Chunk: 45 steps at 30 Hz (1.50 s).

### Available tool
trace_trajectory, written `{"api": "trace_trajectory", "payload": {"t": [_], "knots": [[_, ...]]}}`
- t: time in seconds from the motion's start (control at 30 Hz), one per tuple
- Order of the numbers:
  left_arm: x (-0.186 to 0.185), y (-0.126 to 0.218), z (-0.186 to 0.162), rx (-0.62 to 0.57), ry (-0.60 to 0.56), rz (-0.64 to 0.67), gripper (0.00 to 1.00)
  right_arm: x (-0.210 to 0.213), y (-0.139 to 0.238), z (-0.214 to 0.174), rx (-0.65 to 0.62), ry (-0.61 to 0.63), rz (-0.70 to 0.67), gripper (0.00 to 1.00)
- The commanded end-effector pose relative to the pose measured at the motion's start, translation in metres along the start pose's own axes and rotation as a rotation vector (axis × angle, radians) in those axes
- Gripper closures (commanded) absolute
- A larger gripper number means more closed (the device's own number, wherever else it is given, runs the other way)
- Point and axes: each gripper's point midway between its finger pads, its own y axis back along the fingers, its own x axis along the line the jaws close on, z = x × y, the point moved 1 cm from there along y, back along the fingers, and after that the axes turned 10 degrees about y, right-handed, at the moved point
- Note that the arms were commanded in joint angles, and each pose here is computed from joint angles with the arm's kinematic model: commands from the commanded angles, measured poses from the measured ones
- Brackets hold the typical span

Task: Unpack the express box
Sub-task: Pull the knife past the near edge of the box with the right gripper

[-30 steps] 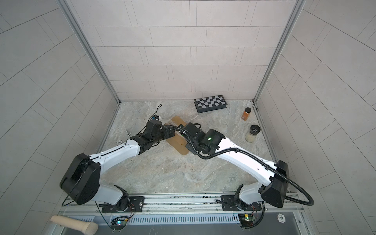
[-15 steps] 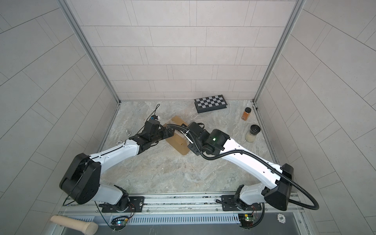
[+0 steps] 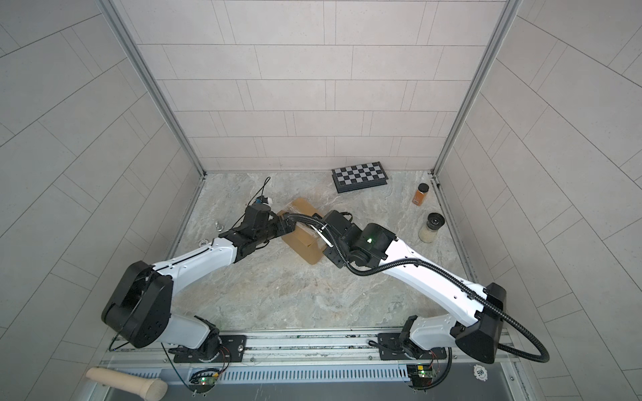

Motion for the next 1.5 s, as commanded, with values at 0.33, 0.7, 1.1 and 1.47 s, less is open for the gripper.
{"api": "trace_trajectory", "payload": {"t": [0.33, 0.7, 1.1, 1.47], "knots": [[0.066, -0.007, -0.021, 0.045, -0.018, 0.257, 0.05, -0.001, -0.007, -0.013, 0.087, 0.013, 0.003, 1.00], [0.080, -0.008, -0.021, 0.048, -0.012, 0.296, 0.05, -0.004, 0.009, -0.041, 0.127, 0.016, 0.004, 1.00], [0.059, -0.007, -0.018, 0.048, -0.016, 0.206, 0.05, 0.007, -0.018, 0.006, 0.025, -0.004, 0.064, 1.00], [0.064, -0.009, -0.017, 0.047, -0.013, 0.232, 0.05, -0.018, 0.015, -0.010, 0.021, -0.059, -0.028, 1.00]]}}
